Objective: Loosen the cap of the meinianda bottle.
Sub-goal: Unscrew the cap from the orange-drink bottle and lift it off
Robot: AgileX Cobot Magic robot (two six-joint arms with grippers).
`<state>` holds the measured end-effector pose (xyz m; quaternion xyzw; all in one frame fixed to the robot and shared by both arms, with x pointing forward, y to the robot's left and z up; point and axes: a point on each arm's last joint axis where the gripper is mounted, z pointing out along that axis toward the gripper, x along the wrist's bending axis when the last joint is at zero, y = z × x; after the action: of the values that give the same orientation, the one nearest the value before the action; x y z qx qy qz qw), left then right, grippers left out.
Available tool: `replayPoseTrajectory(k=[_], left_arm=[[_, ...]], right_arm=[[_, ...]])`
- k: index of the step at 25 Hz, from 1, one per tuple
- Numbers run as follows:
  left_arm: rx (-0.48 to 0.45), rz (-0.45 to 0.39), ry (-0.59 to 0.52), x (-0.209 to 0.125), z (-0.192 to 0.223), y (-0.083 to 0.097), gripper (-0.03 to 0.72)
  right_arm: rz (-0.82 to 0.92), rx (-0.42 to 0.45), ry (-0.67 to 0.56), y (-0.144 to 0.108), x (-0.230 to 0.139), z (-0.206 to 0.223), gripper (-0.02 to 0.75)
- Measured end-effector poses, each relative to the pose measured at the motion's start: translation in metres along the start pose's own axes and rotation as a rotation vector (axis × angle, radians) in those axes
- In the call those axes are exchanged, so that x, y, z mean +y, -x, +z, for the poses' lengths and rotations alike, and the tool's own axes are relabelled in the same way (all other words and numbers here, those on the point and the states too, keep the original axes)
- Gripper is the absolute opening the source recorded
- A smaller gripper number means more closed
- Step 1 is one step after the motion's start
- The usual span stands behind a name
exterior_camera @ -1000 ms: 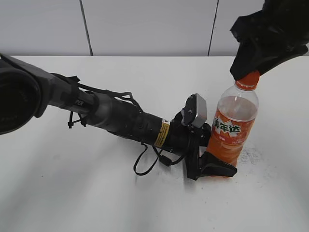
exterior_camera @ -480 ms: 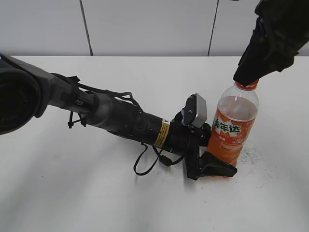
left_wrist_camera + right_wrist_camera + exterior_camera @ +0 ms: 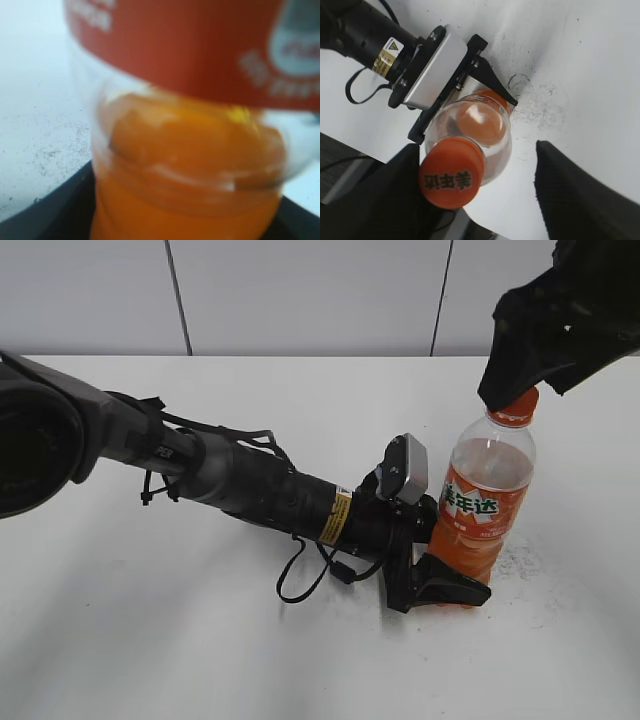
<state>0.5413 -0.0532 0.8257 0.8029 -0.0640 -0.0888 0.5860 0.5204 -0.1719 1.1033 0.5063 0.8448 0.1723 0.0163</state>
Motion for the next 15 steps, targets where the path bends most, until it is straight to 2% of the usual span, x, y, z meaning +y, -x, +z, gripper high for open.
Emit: replayPoseTrajectory(k=[3,4,7,8,12,15], left_arm=[[0.000,0.000,0.000,0.0000,0.0000,0.0000,0.553],[0.000,0.000,0.000,0.0000,0.0000,0.0000,0.553],[0.001,-0.001,0.001,0.0000,0.0000,-0.0001,0.553],[0.001,-0.001,0.001,0.0000,0.0000,-0.0001,0.553],[0.001,-0.001,0.001,0.0000,0.0000,-0.0001,0.553],[0.001,-0.001,0.001,0.0000,0.0000,-0.0001,0.553]], right_arm=[[0.138,0.008,0.000,-0.0007,0.0000,0.0000,0.467],[0.165,0.020,0.001,-0.0018,0.0002,0.0000,0.414],[0.172,0.046,0.003,-0.0042,0.0007,-0.0002,0.286],[0.162,0.048,0.003,-0.0043,0.0007,-0.0002,0.265],[0.000,0.044,0.007,-0.0040,0.0006,-0.0002,0.265],[-0.312,0.041,0.013,-0.0039,0.0006,-0.0001,0.265]])
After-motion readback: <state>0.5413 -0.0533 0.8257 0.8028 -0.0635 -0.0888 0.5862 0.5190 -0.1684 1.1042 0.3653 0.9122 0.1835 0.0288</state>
